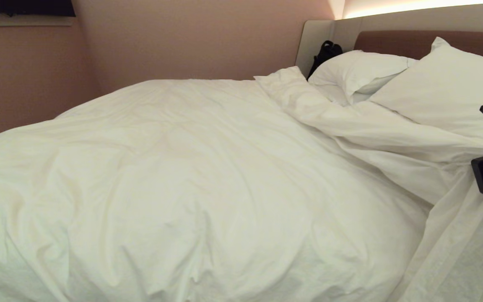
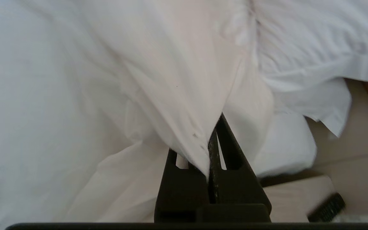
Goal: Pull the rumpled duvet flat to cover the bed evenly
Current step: Flatten the corners of the folded blanket
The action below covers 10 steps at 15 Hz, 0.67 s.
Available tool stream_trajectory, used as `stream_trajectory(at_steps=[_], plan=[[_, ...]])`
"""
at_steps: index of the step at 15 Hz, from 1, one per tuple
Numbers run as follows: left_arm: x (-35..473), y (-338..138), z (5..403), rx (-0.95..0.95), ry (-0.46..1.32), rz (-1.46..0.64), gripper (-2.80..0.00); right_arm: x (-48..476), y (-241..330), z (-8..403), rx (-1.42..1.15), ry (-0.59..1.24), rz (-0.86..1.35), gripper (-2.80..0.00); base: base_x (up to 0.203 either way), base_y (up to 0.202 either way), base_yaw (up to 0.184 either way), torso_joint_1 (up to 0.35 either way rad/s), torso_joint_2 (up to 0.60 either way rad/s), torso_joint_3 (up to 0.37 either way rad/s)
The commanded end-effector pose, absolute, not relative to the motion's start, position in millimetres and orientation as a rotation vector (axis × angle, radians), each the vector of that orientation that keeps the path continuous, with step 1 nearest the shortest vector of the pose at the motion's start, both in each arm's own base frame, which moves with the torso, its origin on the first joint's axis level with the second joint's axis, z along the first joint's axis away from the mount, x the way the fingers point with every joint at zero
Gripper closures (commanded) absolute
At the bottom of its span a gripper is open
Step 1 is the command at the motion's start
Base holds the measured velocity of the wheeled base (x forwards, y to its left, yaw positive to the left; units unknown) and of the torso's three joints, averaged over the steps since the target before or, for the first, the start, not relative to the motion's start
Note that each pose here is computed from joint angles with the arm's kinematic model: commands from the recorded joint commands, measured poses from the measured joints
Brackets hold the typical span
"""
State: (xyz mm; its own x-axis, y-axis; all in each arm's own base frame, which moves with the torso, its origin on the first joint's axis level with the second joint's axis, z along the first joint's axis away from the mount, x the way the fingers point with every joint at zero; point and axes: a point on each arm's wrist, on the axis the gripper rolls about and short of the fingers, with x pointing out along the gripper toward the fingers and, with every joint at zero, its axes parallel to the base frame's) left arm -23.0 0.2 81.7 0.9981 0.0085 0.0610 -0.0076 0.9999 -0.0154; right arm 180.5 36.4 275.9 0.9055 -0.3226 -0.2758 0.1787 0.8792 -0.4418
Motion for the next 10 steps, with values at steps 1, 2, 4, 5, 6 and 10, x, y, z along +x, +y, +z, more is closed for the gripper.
stream_trajectory(at_steps=[1,2,4,5,6,10], plan=[[-23.0,0.2,81.9,-0.016,-0.062,0.009,0.00,168.6,45.8,276.7,-0.427,0.324,-0.203,0.00,0.000,0.000,0.000,0.000,0.00,0.000],[-23.0,0.2,81.9,-0.016,-0.063,0.009,0.00,166.5,52.8,273.7,-0.435,0.325,-0.160,0.00,0.000,0.000,0.000,0.000,0.00,0.000],[-23.0,0.2,81.8,-0.016,-0.062,0.009,0.00,163.3,63.7,269.4,-0.435,0.328,-0.078,0.00,0.000,0.000,0.000,0.000,0.00,0.000],[-23.0,0.2,81.8,-0.016,-0.062,0.009,0.00,160.7,68.2,268.3,-0.428,0.330,-0.038,0.00,0.000,0.000,0.000,0.000,0.00,0.000],[-23.0,0.2,81.8,-0.016,-0.061,0.009,0.00,157.7,70.1,268.3,-0.420,0.330,-0.013,0.00,0.000,0.000,0.000,0.000,0.00,0.000],[-23.0,0.2,81.9,-0.016,-0.063,0.009,0.00,124.6,80.4,266.0,-0.455,0.352,0.173,0.00,0.000,0.000,0.000,0.000,0.00,0.000]])
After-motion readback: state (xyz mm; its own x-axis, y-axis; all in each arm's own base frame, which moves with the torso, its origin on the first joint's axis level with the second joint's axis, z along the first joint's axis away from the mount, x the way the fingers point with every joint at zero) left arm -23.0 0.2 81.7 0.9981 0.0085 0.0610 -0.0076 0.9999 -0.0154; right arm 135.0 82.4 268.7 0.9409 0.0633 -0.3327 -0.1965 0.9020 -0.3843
